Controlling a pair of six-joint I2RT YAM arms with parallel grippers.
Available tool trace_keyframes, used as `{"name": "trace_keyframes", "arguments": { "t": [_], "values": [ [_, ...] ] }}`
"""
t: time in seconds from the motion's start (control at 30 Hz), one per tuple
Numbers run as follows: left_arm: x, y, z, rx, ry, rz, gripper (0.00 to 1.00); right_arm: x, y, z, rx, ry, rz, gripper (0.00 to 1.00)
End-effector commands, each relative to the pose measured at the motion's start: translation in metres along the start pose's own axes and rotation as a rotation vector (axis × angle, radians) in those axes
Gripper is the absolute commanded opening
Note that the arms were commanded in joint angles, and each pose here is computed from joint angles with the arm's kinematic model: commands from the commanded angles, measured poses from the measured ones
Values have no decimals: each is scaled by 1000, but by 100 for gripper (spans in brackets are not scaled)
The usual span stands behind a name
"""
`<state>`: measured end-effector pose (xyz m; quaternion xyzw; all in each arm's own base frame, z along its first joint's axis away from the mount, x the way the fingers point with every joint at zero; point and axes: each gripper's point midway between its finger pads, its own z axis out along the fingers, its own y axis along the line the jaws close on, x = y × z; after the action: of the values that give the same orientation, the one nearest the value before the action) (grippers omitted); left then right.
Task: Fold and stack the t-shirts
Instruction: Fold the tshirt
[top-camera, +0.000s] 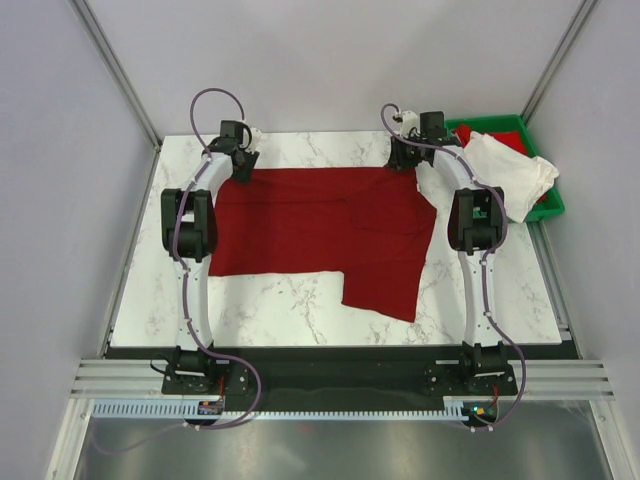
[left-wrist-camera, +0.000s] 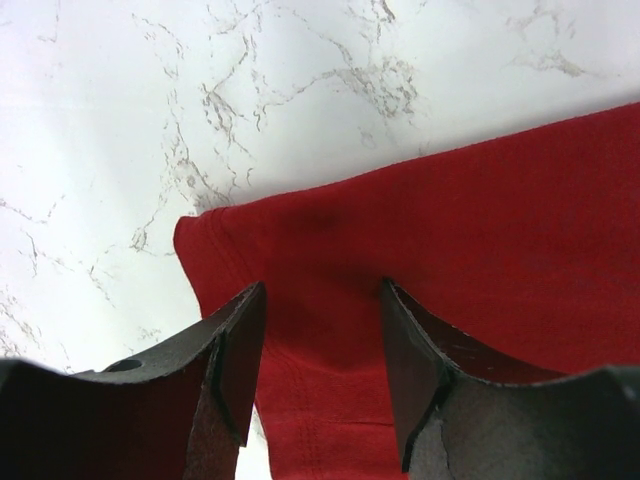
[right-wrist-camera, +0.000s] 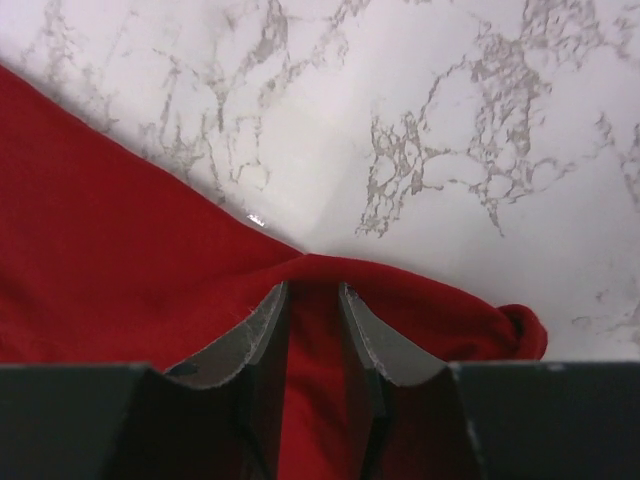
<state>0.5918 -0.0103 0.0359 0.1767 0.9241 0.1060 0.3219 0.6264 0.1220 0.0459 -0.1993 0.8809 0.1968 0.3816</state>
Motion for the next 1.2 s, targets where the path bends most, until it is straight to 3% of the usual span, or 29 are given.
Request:
{"name": "trace_keyframes", "arguments": {
  "t": [0.0,0.23,0.73,1.17],
  "values": [
    [-2,8,7,-38,-7,40,57,-12,-21,3,67,-44,-21,34],
    [0,8,12,-44,0,56,56,-1,-38,3,115,-24,-12,33],
    [8,6,14,-52,24,76,56,-24,-45,-27,122,-70,-13,32],
    [10,1,14,-55,34,92,55,-10,-62,-34,177,-27,-12,32]
  ]
}}
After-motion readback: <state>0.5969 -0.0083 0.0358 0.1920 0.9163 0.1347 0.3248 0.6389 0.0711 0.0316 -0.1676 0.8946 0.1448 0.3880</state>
